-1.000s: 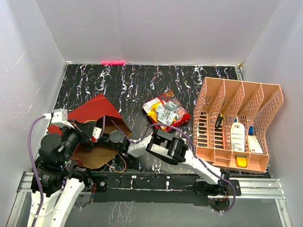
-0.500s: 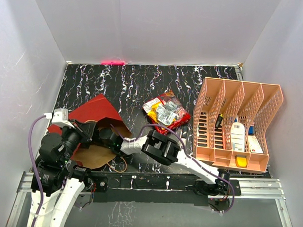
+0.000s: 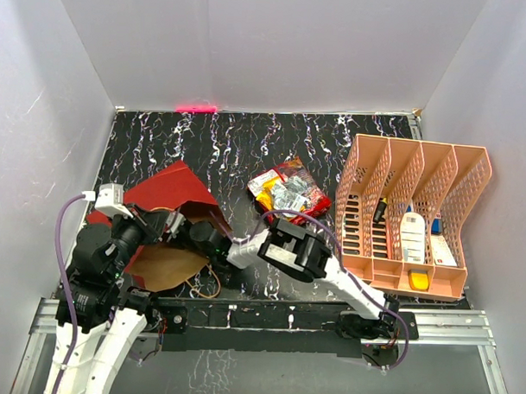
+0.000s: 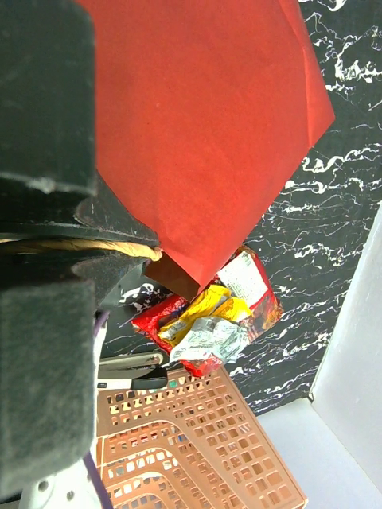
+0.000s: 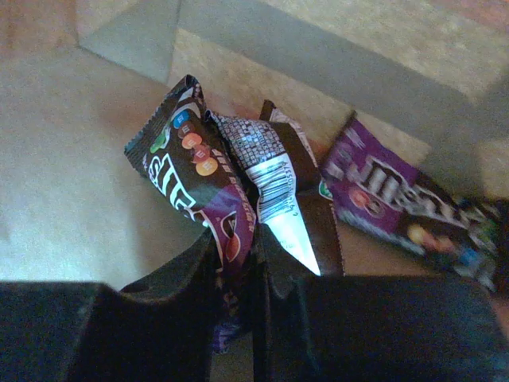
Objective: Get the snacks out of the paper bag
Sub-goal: Adjust the snack in the paper bag.
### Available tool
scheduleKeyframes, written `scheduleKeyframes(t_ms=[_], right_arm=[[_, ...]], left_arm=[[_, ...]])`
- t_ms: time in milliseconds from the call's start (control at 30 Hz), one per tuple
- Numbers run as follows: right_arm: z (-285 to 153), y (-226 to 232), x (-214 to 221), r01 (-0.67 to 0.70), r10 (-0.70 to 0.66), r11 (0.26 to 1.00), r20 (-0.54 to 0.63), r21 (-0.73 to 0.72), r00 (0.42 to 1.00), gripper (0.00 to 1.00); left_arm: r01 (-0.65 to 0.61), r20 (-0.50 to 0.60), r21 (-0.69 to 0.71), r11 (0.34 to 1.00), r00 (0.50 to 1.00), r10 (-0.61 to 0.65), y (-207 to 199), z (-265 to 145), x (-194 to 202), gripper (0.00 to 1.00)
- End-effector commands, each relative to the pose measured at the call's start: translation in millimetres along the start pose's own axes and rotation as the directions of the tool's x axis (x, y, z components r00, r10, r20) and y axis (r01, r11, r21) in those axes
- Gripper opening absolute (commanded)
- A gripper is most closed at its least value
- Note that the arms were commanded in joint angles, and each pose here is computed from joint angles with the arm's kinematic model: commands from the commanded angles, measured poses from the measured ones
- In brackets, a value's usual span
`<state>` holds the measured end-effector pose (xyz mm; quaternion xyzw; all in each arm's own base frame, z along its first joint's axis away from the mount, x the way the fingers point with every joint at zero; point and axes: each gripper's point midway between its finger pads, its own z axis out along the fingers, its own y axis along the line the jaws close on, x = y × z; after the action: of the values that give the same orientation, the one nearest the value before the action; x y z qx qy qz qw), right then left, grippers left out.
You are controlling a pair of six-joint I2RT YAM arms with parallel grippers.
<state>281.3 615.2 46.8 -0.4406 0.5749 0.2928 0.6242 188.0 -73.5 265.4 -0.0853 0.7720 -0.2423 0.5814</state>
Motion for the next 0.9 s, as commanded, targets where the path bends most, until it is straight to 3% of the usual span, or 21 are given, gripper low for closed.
scheduleKeyframes(t_ms=[0, 300, 367, 467, 600, 667, 867], right_arm=[[-38, -30, -33, 0.010, -0.014, 0.995, 0.030, 0.103, 0.999, 0.08], [-99, -20, -40, 0.018, -0.016, 0.992, -0.016, 0.121, 1.000, 0.09], [-107, -15, -39, 0.040, -0.038, 0.993, -0.023, 0.113, 0.999, 0.23], [-118, -10, -47, 0.088, -0.087, 0.994, -0.016, 0.072, 0.996, 0.54], [-134, -3, -67, 0.213, -0.213, 0.977, 0.111, 0.011, 0.971, 0.92], [-134, 3, -71, 0.277, -0.271, 0.960, 0.139, -0.028, 0.952, 0.99], [-114, 3, -77, 0.307, -0.292, 0.949, 0.169, -0.071, 0.941, 1.00]], left_arm=[[0.000, 0.019, 0.004, 1.000, 1.000, 0.000, -2, 1, -5, 0.00], [0.000, 0.012, 0.002, 1.000, 1.000, 0.000, -2, 2, -5, 0.00], [-0.003, 0.012, 0.010, 1.000, 1.000, 0.003, -3, 2, -4, 0.00], [0.000, 0.011, 0.005, 1.000, 1.000, 0.000, -2, 2, -4, 0.00], [-0.003, 0.017, 0.013, 1.000, 1.000, 0.003, -3, 1, -5, 0.00], [-0.001, 0.014, 0.010, 1.000, 1.000, 0.001, -3, 1, -4, 0.00], [0.000, 0.027, 0.014, 1.000, 1.000, 0.000, -3, -1, -6, 0.00]])
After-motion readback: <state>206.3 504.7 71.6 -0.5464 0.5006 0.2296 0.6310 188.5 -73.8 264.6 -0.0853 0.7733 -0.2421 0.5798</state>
